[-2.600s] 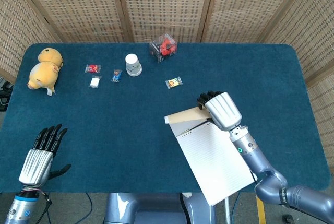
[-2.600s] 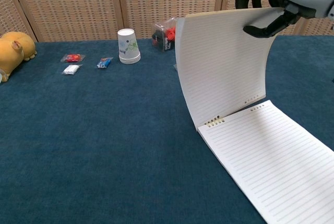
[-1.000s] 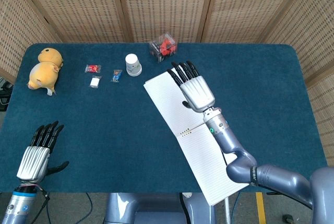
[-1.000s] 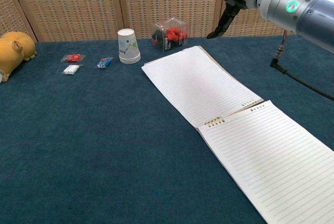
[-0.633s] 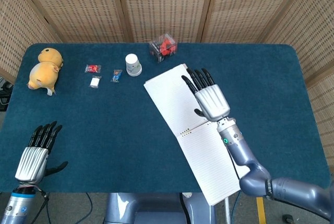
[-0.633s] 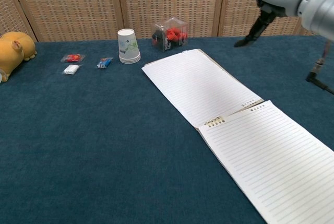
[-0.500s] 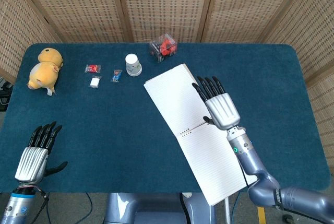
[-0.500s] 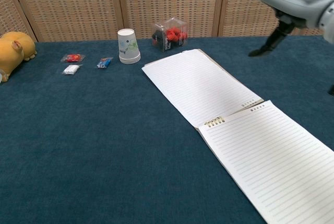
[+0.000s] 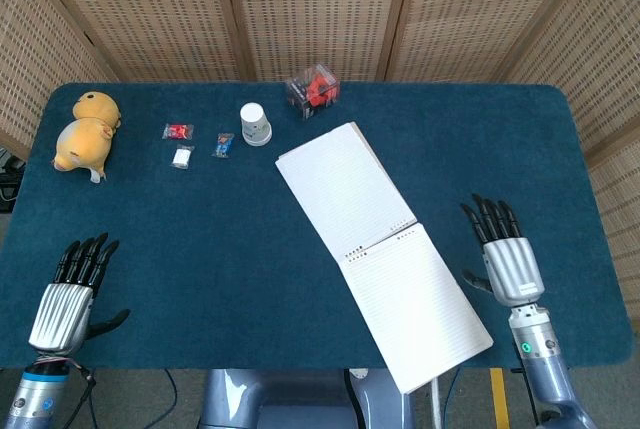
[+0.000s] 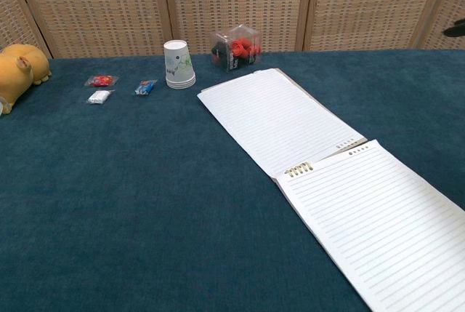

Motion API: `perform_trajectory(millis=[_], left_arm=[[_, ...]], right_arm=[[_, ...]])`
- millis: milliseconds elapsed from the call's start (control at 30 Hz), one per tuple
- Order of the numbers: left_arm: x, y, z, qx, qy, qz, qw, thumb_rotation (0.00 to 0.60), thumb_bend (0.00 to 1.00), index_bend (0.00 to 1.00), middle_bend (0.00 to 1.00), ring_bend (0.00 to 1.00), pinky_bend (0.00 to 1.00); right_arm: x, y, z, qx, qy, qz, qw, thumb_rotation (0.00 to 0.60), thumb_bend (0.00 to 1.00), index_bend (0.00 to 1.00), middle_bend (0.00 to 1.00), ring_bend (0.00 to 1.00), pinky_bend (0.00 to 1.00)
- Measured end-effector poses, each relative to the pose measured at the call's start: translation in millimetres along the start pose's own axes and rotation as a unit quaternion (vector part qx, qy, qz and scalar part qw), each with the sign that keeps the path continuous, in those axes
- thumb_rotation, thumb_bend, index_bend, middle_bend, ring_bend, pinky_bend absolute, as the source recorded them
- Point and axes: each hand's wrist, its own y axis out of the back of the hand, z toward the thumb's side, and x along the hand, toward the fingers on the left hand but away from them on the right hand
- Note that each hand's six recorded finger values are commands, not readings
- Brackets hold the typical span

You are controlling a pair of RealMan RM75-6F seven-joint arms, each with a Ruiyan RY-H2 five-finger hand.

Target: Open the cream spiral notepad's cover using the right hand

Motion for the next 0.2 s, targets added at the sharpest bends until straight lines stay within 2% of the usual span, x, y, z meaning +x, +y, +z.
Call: perform_trajectory(millis=[200], left_arm=[[-1,2,-1,0.002,0.002,0.004,1.0000,0.600,0.01,0.00,0.00,0.00,0.00]], right_arm=[[45,10,-34,-0.035,-0.052,-0.017,0.9979,0.600,0.03,0.00,0.00,0.00,0.00]])
